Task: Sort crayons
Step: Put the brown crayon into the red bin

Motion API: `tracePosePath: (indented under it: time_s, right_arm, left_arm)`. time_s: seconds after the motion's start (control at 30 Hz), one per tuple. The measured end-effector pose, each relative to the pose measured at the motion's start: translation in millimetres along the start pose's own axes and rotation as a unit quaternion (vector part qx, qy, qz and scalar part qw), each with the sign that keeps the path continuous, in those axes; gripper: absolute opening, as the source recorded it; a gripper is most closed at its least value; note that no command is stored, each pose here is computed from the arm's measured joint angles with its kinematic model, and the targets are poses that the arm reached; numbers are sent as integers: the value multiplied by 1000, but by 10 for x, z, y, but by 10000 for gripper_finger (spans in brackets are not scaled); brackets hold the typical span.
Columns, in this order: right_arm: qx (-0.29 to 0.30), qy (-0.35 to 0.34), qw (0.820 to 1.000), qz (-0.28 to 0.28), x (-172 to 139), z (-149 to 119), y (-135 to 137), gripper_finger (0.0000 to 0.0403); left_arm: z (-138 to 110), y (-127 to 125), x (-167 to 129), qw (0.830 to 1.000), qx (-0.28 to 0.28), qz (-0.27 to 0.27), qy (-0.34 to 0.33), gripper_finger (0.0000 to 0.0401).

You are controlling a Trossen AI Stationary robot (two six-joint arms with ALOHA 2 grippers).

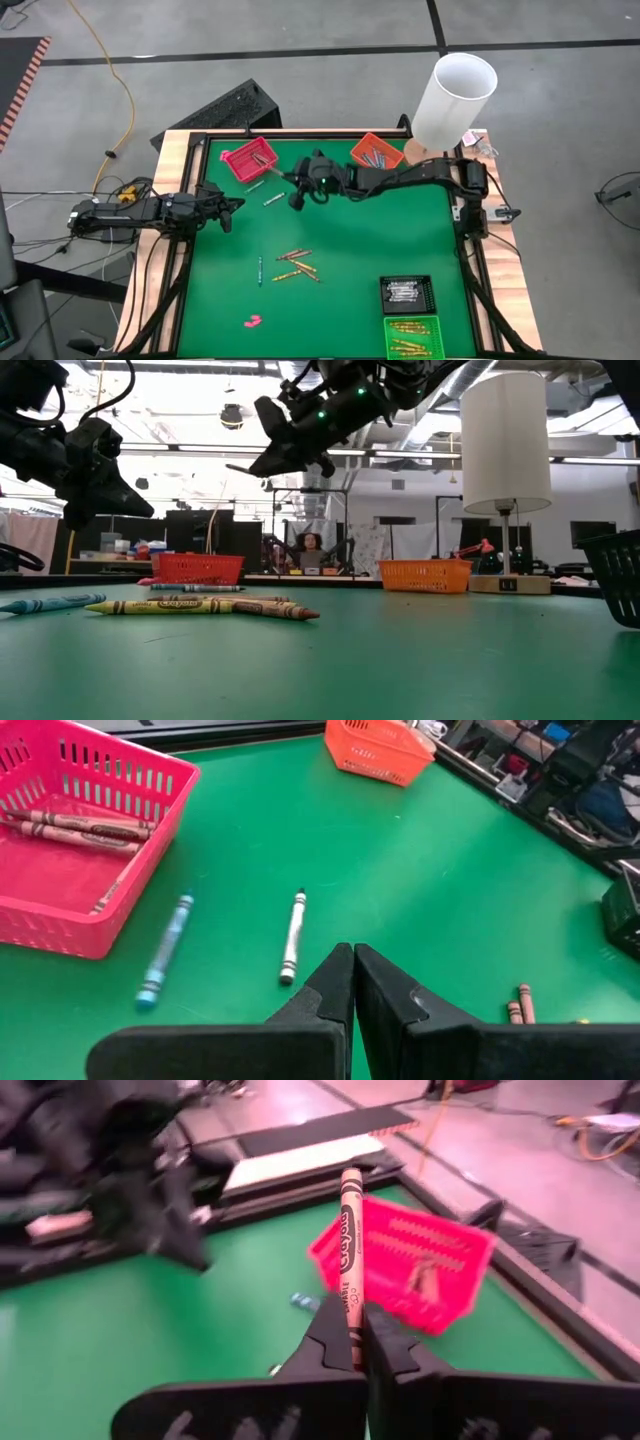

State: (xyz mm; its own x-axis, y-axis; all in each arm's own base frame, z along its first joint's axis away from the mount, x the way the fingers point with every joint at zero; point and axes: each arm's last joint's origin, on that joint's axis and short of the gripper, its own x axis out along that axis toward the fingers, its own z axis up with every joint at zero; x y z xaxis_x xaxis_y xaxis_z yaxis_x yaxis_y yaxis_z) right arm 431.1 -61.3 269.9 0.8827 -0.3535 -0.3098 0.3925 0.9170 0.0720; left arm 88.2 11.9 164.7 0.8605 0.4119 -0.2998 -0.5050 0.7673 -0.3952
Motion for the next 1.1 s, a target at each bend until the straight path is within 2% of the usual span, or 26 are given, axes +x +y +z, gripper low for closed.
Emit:
tracePosePath:
  time_s: [0.17, 0.53, 0.73, 1.1]
  right_arm:
    - [11, -25, 999, -31, 25, 131, -151, 1]
    - [31, -83, 995, -51, 42, 273, -333, 1]
    - [37, -95, 993, -53, 311, 271, -328, 1]
    - [8, -48, 997, -61, 899, 343, -306, 1]
  left_arm:
    - [0, 0, 0, 1000, 0, 0, 0, 0]
    - [0, 0, 0, 1000, 0, 0, 0, 0]
    - [1, 0, 0, 1000, 0, 0, 0, 0]
    - [-1, 1, 0, 1000, 1, 0, 1, 0]
